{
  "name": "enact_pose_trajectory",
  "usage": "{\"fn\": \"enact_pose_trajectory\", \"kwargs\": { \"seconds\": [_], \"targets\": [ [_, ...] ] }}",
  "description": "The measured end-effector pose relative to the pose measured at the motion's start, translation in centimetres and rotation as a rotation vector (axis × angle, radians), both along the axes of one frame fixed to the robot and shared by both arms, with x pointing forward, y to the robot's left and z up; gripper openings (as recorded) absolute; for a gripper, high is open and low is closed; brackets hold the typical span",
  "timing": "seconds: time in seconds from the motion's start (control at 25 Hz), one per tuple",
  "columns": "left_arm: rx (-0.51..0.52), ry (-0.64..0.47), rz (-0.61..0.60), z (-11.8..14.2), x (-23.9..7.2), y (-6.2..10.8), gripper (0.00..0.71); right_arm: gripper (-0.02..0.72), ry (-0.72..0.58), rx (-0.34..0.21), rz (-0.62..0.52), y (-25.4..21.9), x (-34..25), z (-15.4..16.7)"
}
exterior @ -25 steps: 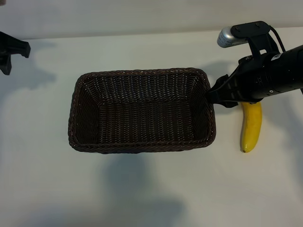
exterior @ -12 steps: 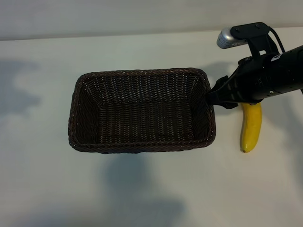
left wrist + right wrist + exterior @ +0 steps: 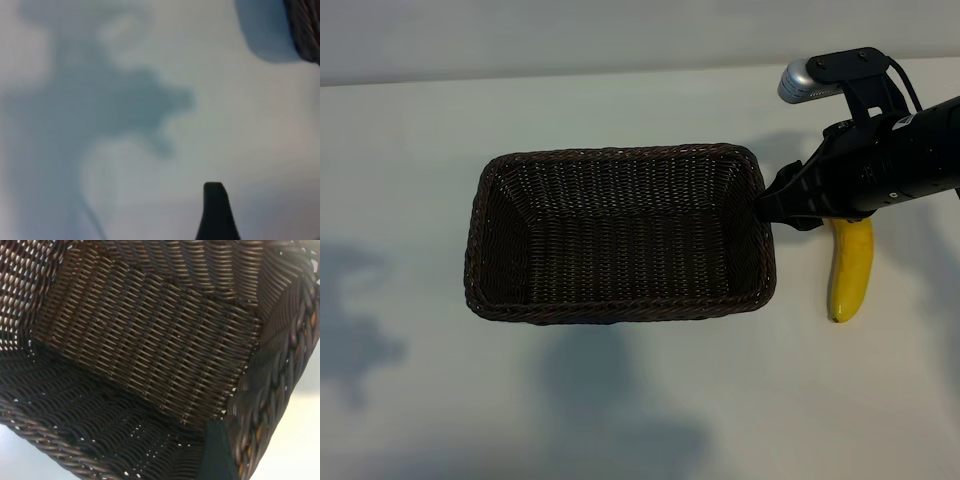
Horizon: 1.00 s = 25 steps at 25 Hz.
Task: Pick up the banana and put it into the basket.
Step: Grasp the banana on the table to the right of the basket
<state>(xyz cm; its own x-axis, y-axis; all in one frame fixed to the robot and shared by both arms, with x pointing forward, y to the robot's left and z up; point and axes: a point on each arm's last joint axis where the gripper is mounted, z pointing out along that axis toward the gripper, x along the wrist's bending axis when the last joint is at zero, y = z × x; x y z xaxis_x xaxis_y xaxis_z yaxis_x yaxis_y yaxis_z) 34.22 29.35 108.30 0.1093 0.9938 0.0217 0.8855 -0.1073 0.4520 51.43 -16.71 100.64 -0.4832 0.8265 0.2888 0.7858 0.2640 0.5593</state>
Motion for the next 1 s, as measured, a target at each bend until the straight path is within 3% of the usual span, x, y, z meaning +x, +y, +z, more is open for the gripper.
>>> {"fn": "enact_pose_trajectory", "kwargs": {
  "seconds": [0.32, 0.84, 1.0],
  "targets": [
    [-0.014, -0.056, 0.013, -4.4, -3.7, 0.3, 0.521, 0.505, 0.001, 0.0, 0.001, 0.0, 0.0, 0.0],
    [-0.023, -0.147, 0.017, -4.2, -5.3, 0.4, 0.52, 0.505, 0.007, 0.0, 0.005, 0.0, -0.1, 0.0],
    [-0.021, -0.193, 0.081, -4.0, -6.0, 0.8, 0.52, 0.505, 0.007, 0.0, 0.005, 0.0, -0.1, 0.0]
  ]
}}
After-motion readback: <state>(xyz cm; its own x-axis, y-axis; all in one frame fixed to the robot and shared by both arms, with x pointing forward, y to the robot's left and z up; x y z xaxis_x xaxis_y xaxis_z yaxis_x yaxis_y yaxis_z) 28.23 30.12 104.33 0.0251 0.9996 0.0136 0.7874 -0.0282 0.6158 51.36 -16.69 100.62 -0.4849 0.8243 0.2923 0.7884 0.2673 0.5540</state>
